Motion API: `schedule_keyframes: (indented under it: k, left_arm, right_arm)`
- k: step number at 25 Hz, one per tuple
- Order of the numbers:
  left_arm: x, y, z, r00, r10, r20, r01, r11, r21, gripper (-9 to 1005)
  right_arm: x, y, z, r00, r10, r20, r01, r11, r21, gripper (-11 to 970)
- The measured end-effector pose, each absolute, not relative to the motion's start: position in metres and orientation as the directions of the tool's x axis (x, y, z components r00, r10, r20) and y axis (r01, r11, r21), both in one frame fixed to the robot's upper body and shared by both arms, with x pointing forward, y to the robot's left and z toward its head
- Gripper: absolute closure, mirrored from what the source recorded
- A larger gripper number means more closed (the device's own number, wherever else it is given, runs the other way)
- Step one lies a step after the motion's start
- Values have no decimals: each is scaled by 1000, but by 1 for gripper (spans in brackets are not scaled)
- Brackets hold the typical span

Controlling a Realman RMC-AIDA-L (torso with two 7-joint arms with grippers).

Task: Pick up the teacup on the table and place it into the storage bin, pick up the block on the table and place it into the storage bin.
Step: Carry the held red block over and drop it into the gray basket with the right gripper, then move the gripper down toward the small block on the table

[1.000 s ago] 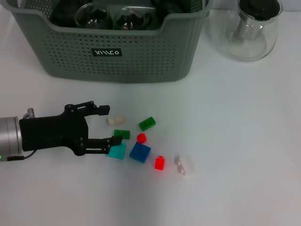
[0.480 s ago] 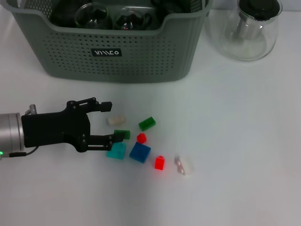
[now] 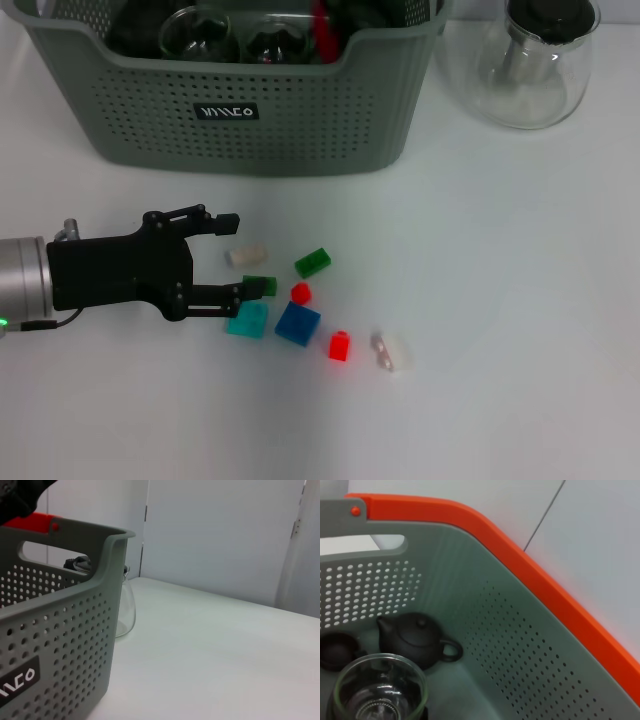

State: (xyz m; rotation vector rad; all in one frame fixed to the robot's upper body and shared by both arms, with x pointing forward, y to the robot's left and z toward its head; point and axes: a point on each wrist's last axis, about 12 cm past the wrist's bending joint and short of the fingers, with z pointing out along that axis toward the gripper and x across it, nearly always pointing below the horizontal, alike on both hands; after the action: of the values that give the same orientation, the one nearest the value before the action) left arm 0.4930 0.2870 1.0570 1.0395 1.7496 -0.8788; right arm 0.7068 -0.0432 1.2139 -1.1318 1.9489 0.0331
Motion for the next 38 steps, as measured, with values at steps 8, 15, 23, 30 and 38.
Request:
schedule_keyframes:
  k: [8,15,23,30,38]
  left_arm:
    - [491,287,1056,-254,275,-927,908,397,-131,120]
    - [490,287,1056,-256,269,-929,909,393,-137,121]
    - [488,287,1055,-260,271,-927,910,390,-142,121]
    - [488,287,1055,-260,271,-927,911,387,-143,122]
    - [488,287,1055,-260,271,-927,911,387,-143,121]
  right_arm:
    - [703,-42,1234,-185,-674,-715,-729,582,-360,490]
    - [665,-65,1294,-112,-529,-841,-813,535,-228,178]
    - [608,-126,1314,-84,-418,-905,-958,282,-42,171]
    - [581,-156,1275,-90,-639,-764,-995,81,50,172]
    - [571,-127,1210,-96,-884,-458,-984,14,178,171]
